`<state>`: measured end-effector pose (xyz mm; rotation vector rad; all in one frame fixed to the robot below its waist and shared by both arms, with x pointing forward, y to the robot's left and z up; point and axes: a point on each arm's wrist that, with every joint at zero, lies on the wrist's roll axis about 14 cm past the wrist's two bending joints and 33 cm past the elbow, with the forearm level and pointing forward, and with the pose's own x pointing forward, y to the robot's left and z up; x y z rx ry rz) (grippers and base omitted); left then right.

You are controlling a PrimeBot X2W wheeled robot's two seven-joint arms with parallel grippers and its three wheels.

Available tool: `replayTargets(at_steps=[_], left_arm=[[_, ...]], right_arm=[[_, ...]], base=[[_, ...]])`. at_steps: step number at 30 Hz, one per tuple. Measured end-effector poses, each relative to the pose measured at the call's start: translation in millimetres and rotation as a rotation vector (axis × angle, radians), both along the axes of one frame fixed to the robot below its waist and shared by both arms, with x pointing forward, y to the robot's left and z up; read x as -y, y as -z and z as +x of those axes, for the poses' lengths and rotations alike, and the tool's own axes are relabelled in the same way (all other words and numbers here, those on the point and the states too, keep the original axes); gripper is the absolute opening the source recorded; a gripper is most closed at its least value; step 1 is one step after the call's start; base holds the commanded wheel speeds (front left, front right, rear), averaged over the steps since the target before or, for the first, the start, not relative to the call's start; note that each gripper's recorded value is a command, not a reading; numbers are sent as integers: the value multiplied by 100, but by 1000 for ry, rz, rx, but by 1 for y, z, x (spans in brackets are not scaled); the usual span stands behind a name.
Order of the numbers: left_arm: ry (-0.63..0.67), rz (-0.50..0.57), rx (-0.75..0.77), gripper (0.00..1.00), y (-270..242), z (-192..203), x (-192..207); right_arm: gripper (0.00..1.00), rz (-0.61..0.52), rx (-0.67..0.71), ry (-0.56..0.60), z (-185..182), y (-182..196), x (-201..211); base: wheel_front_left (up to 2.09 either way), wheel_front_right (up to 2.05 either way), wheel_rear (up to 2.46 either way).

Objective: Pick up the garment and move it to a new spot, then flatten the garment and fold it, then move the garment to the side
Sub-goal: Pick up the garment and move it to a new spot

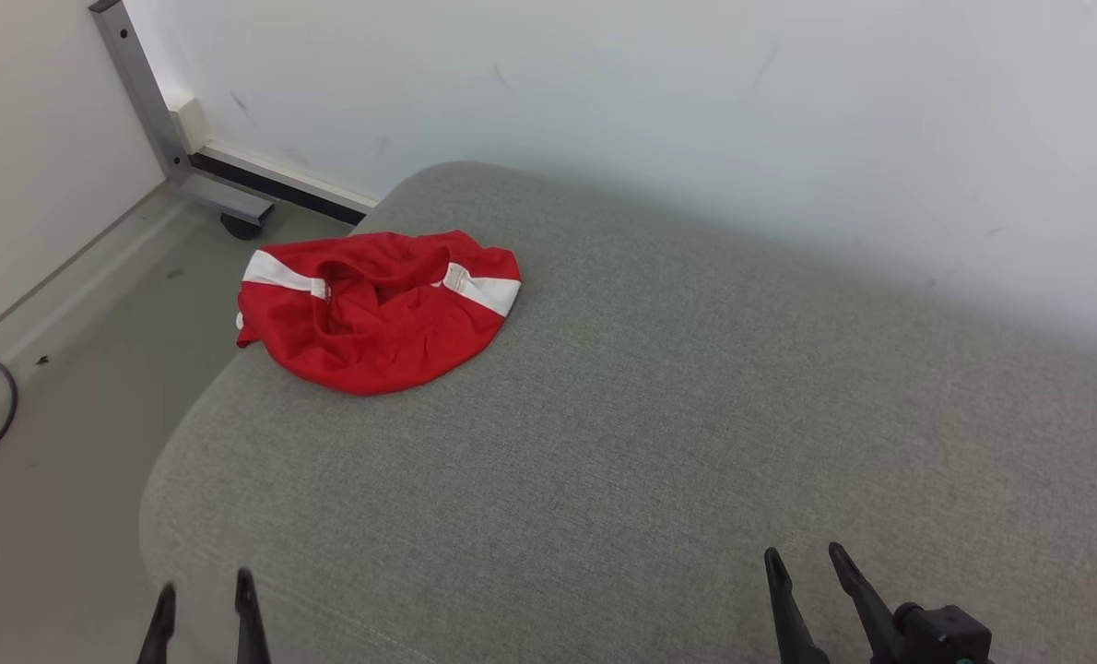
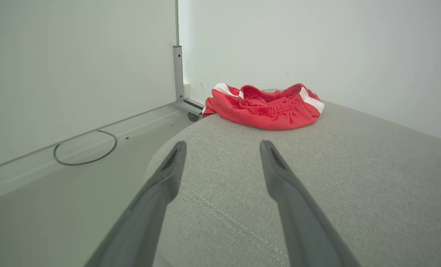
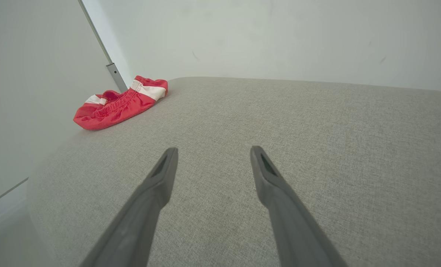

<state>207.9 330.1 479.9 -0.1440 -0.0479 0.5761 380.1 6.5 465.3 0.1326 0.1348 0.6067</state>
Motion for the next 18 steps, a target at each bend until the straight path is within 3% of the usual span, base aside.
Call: replayTargets(at_steps=[8, 18], left_arm=[[71, 34, 36, 100, -29, 77, -19], [136, -195, -162, 100, -17, 184, -48]], right_arm=[[100, -38, -4, -24, 8, 2, -6], [100, -114, -15, 5, 31, 9, 19]], base=[[0, 0, 0], [0, 0, 0]])
